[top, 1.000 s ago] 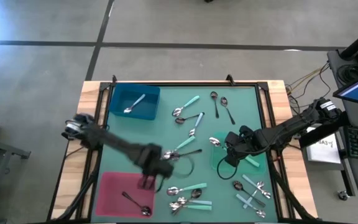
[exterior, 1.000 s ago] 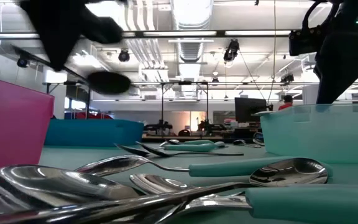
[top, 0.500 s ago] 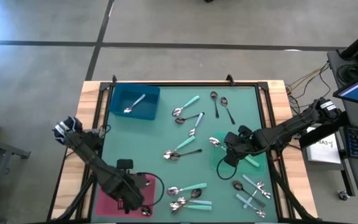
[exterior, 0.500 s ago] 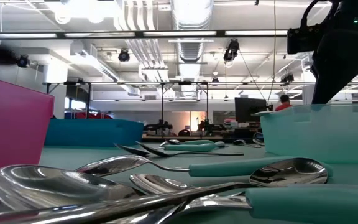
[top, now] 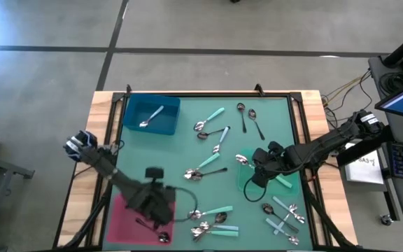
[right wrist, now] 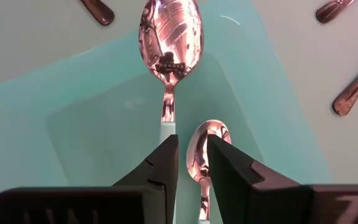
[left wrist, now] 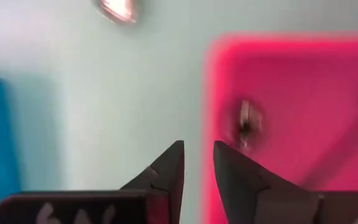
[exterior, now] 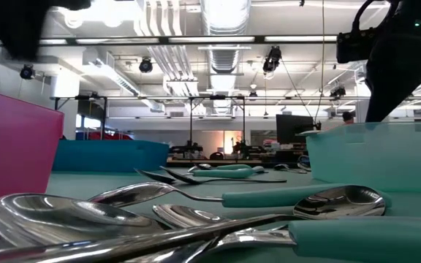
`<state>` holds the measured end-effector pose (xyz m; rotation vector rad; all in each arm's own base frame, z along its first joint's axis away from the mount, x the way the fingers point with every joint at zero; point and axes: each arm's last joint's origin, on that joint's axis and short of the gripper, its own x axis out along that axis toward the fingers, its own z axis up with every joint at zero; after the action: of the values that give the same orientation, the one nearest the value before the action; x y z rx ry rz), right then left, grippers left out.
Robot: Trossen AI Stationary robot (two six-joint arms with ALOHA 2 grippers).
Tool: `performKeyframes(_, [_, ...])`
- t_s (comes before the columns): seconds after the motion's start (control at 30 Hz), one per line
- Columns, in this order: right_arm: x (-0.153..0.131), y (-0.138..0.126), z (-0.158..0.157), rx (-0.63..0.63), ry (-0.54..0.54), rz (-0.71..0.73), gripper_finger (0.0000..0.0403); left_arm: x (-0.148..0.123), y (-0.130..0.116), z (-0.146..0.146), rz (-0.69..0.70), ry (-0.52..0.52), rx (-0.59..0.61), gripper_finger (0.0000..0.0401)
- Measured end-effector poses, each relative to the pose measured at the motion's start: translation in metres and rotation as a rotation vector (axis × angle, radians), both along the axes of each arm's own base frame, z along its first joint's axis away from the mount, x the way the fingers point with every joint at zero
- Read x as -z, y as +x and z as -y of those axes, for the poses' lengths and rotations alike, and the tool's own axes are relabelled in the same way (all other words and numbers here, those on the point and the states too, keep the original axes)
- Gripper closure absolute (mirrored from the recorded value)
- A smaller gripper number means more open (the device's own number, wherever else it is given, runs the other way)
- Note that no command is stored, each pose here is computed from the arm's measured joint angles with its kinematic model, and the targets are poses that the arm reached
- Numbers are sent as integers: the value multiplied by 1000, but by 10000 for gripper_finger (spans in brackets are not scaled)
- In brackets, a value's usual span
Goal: Sort silverware by color (type)
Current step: Put the green spoon into the green bin
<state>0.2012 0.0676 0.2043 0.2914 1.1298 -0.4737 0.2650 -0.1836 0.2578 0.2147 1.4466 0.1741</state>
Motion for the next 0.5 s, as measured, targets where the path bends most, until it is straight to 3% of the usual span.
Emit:
performKeyframes(0.1, [0, 0, 0, 26, -2, 10, 325, -1, 20, -30, 67, 124, -35, 329])
performKeyframes(0.17, [0, 0, 0, 32, 0, 11, 322, -2, 34, -51, 96, 145, -67, 328])
performKeyframes(0.27, [0, 0, 0, 32, 0, 12, 318, 0, 58, -77, 187, 93, -101, 328])
performKeyframes(0.5, [0, 0, 0, 26, -2, 10, 318, 11, 97, -104, 420, -97, 14, 328])
